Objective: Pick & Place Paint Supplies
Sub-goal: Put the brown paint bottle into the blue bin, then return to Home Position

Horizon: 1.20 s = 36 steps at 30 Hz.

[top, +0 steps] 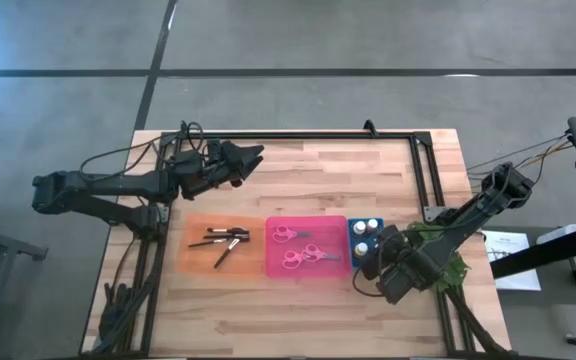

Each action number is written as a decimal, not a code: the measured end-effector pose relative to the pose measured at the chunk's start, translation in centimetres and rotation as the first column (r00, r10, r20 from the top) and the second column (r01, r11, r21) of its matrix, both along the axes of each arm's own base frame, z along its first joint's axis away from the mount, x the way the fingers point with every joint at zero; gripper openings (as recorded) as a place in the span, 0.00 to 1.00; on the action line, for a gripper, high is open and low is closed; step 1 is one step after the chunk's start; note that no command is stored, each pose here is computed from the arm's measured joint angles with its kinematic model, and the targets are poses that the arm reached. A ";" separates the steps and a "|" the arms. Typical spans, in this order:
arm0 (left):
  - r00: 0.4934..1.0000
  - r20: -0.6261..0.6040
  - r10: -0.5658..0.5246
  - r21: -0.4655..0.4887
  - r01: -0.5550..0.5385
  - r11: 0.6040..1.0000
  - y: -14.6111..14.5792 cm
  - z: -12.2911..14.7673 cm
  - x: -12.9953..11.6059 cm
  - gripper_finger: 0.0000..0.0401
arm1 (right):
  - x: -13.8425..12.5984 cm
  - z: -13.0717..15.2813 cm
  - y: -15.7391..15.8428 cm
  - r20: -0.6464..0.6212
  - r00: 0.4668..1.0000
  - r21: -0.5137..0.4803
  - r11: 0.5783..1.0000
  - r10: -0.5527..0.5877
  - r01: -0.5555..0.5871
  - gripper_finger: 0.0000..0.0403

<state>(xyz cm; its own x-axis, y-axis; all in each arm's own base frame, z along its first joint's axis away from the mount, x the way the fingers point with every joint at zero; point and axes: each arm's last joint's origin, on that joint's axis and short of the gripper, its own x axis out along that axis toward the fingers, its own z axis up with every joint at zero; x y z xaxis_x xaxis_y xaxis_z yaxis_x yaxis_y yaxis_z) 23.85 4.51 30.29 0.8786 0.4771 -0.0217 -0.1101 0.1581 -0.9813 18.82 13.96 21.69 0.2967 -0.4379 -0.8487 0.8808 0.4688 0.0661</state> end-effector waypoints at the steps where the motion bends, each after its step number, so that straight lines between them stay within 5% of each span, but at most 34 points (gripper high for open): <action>1: 1.000 0.000 0.000 0.001 0.000 1.000 0.0 0.0 0.0 0.84 | 0.0 0.0 0.0 -0.001 1.000 0.000 1.000 0.001 -0.001 0.27; 12: 1.000 -0.001 0.001 0.002 -0.001 1.000 0.0 0.0 0.0 0.84 | 0.0 0.0 0.0 0.005 1.000 -0.007 1.000 -0.001 0.001 0.40; 24: 1.000 -0.001 0.001 0.002 -0.001 1.000 0.0 0.0 0.0 0.84 | -0.1 0.5 -0.2 0.043 0.999 -0.025 1.000 0.004 -0.003 0.28; 36: 1.000 -0.002 0.001 0.002 -0.001 1.000 0.0 0.0 0.0 0.84 | -0.4 1.1 -0.5 0.060 0.998 -0.019 1.000 0.010 -0.009 0.27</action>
<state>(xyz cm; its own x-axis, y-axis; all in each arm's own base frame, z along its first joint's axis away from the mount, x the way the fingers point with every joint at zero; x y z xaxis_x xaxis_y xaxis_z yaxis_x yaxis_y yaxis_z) 23.85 4.53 30.27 0.8782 0.4777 -0.0223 -0.1119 0.1599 -0.9808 18.42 13.43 22.81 0.3513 -0.4503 -0.8209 0.8710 0.4788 0.1101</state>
